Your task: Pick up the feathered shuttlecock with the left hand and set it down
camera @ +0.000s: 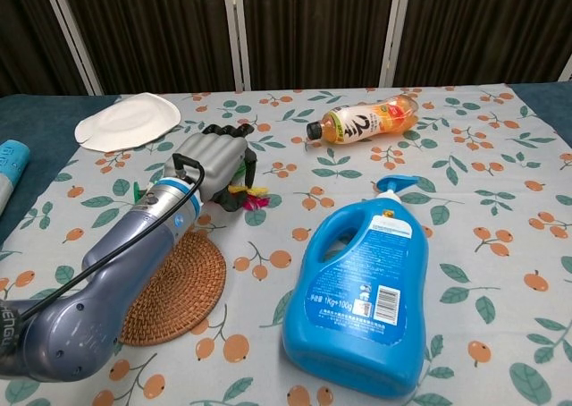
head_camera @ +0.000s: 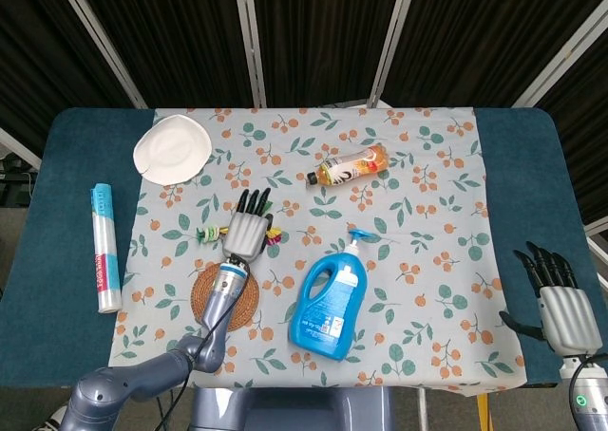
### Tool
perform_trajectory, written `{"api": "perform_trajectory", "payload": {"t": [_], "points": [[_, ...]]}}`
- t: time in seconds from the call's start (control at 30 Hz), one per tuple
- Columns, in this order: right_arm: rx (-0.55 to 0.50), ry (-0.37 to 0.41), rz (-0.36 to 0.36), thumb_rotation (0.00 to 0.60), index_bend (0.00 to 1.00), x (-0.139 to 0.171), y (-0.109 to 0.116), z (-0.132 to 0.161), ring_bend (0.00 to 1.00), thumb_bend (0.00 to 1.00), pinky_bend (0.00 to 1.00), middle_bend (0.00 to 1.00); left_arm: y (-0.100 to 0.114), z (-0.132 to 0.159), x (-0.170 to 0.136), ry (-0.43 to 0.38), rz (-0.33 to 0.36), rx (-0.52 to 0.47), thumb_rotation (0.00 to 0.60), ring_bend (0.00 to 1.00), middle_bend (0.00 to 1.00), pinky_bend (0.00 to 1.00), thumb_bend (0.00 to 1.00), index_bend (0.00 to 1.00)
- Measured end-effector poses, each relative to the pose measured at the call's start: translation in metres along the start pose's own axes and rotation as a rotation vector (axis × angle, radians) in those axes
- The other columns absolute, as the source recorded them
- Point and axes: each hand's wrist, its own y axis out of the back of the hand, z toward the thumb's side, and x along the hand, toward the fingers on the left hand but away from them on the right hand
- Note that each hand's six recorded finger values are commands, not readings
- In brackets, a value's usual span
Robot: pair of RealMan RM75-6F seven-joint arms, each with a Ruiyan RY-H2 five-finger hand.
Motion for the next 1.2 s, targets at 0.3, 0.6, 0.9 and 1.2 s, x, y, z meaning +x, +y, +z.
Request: {"api": "perform_trajectory", "payload": {"t": [0.3, 0.6, 0.9, 1.2], "points": [[-0.005, -0.002, -0.008, 0.6, 0.11, 0.001, 0.001, -0.001, 0.0, 0.09, 0.0, 0.0, 0.0, 0.003, 0.001, -0.01, 0.021, -0.002, 0.6, 0.0, 0.0, 0.0, 0.5, 0.59], [-0.001, -0.004, -0.014, 0.6, 0.11, 0.001, 0.002, -0.001, 0.0, 0.09, 0.0, 0.0, 0.007, -0.001, 0.001, -0.012, 0.046, -0.021, 0.6, 0.0, 0.0, 0.0, 0.5, 0.58], [0.004, -0.005, -0.017, 0.6, 0.11, 0.001, 0.003, -0.002, 0.0, 0.09, 0.0, 0.0, 0.036, 0.007, 0.001, -0.035, 0.112, -0.131, 0.6, 0.0, 0.0, 0.0, 0.5, 0.59], [0.013, -0.003, -0.021, 0.6, 0.11, 0.002, 0.003, -0.001, 0.0, 0.09, 0.0, 0.0, 0.084, 0.002, -0.012, -0.053, 0.193, -0.282, 0.6, 0.0, 0.0, 0.0, 0.5, 0.61]]}}
